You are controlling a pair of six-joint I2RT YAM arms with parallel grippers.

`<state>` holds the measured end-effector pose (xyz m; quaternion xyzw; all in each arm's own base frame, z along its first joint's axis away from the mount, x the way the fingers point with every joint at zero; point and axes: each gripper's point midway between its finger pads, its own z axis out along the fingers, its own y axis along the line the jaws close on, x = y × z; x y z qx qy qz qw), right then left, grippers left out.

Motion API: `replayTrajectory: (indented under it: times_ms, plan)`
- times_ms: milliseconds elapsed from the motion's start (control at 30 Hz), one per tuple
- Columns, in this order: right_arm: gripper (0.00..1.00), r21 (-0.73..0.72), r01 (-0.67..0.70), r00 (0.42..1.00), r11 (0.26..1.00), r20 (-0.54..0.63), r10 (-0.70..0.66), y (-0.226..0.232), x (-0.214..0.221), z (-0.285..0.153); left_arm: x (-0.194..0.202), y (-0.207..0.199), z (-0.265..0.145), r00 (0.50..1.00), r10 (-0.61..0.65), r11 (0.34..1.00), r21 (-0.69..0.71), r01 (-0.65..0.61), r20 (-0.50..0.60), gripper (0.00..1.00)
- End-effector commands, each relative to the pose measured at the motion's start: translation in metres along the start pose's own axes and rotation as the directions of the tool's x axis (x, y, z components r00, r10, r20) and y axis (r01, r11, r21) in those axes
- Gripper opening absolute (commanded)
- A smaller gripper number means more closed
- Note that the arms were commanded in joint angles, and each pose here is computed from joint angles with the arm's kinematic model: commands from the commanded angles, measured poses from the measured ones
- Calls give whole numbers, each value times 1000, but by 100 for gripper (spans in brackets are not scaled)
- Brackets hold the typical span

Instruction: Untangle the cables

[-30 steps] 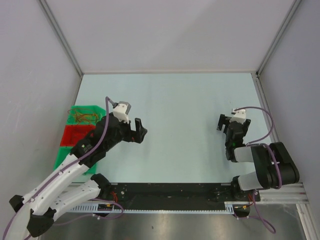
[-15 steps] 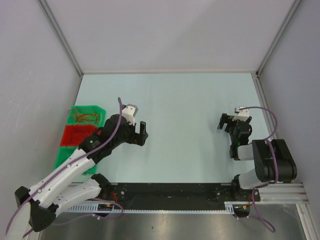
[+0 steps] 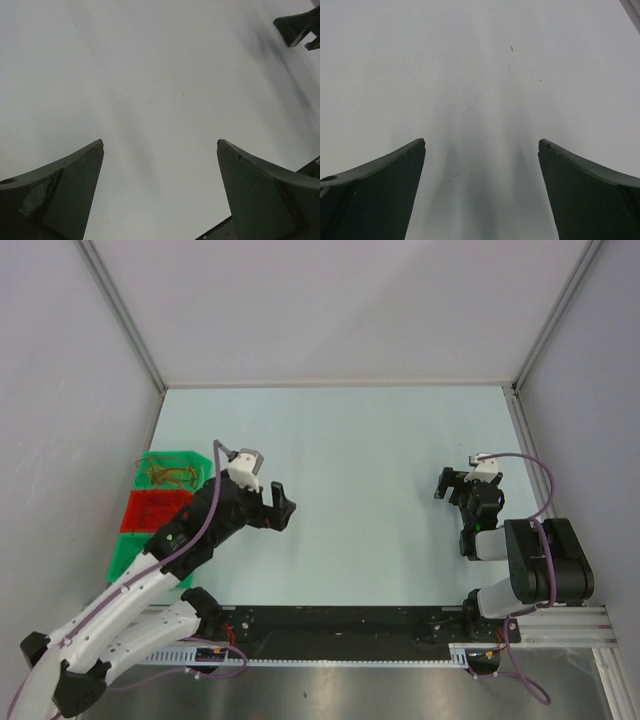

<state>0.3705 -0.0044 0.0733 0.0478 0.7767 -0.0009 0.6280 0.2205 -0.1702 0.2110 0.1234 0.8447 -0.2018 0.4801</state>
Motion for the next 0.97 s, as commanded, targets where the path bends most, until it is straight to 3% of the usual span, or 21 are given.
replayTrajectory:
  times_ms: [0, 33, 133, 233, 367, 467, 533, 567, 667, 800, 833, 933]
  plan:
    - [100, -5, -2, 998, 1000, 70, 2, 1, -22, 7, -28, -3, -9, 968, -144, 990, 40, 138, 204, 100]
    - [99, -5, -2, 998, 1000, 69, 2, 1, -22, 7, -25, 3, -7, 951, -215, 976, 19, 217, 221, 100]
    - [100, -6, -1, 998, 1000, 69, 2, 1, -22, 7, -33, -1, -8, 922, -310, 950, 37, 310, 234, 100]
    - [100, -5, 0, 998, 1000, 70, 1, 1, -22, 7, -22, 11, -6, 893, -392, 912, -36, 409, 221, 100]
    - [100, -3, -2, 998, 1000, 69, 2, 1, -22, 7, 2, 21, -6, 907, -398, 890, -180, 418, 139, 100]
    - [100, -3, 0, 998, 1000, 67, 1, 0, -21, 7, 6, 28, -18, 908, -398, 884, -211, 418, 133, 100]
    - [100, -4, -2, 998, 1000, 70, 2, 1, -22, 7, 10, 32, -19, 888, -422, 873, -185, 452, 182, 100]
    - [100, -5, 0, 998, 1000, 70, 1, 1, -22, 7, -9, 21, -14, 865, -435, 879, -91, 468, 249, 100]
    - [100, -7, 0, 998, 1000, 70, 1, 1, -22, 7, -12, 14, -2, 853, -442, 883, -29, 468, 279, 100]
    - [100, -7, -2, 998, 1000, 70, 2, 1, -22, 7, -21, 10, 1, 874, -418, 888, -94, 451, 249, 100]
    - [100, -5, -2, 998, 1000, 69, 2, 1, -22, 7, -8, 12, 7, 901, -388, 894, -159, 419, 192, 100]
    - [100, -6, 0, 998, 1000, 69, 1, 1, -22, 6, -16, 10, 12, 933, -324, 914, -204, 352, 157, 100]
